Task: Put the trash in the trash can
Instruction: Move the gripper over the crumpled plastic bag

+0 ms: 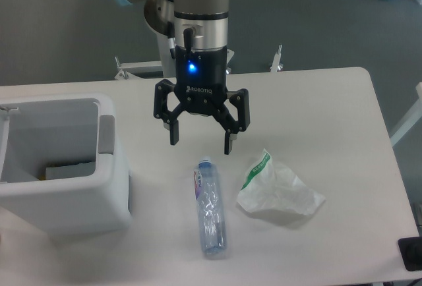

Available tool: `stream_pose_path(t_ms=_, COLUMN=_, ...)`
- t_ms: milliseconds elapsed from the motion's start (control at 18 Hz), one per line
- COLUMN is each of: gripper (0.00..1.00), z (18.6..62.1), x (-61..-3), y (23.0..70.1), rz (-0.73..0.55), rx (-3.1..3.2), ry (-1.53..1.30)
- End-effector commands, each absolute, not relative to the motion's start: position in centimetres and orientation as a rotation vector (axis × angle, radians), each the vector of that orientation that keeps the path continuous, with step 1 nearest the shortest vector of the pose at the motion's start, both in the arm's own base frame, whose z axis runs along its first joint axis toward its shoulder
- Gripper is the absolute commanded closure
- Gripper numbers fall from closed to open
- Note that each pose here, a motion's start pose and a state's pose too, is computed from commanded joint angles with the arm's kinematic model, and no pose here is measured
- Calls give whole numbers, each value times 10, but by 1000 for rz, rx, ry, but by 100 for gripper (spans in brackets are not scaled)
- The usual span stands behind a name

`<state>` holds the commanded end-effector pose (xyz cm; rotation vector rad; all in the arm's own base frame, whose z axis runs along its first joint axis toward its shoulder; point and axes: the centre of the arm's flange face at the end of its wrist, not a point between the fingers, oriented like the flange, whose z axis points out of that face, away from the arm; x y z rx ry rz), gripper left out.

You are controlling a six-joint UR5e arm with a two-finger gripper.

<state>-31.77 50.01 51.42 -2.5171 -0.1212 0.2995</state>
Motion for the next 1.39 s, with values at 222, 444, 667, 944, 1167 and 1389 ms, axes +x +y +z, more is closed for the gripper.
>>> stream_pose_path(t_ms=222, gripper=0, z=512, x=-317, y=501, rz=295, rx=-2521, ry=-121)
stream_pose_path(t_ms=444, gripper=0, z=488, x=-318, y=508, rz=254, rx=-2546, ry=-120)
stream_pose_path(t_ms=667, gripper=0, z=466, x=-327, y=519, rz=189, rx=-2549, ry=-269)
stream_pose_path(t_ms=944, gripper=0, z=453, x=-334, y=547, rz=69, rx=-2508, ry=-484)
stream_pose_path(t_ms=1167, gripper=0, z=416, x=-352, y=568, rz=20, rx=-2541, ry=-553)
stream_pose_path(t_ms=1389, gripper=0, z=382, x=-363, y=580, rz=-3, rx=-2587, ry=-555)
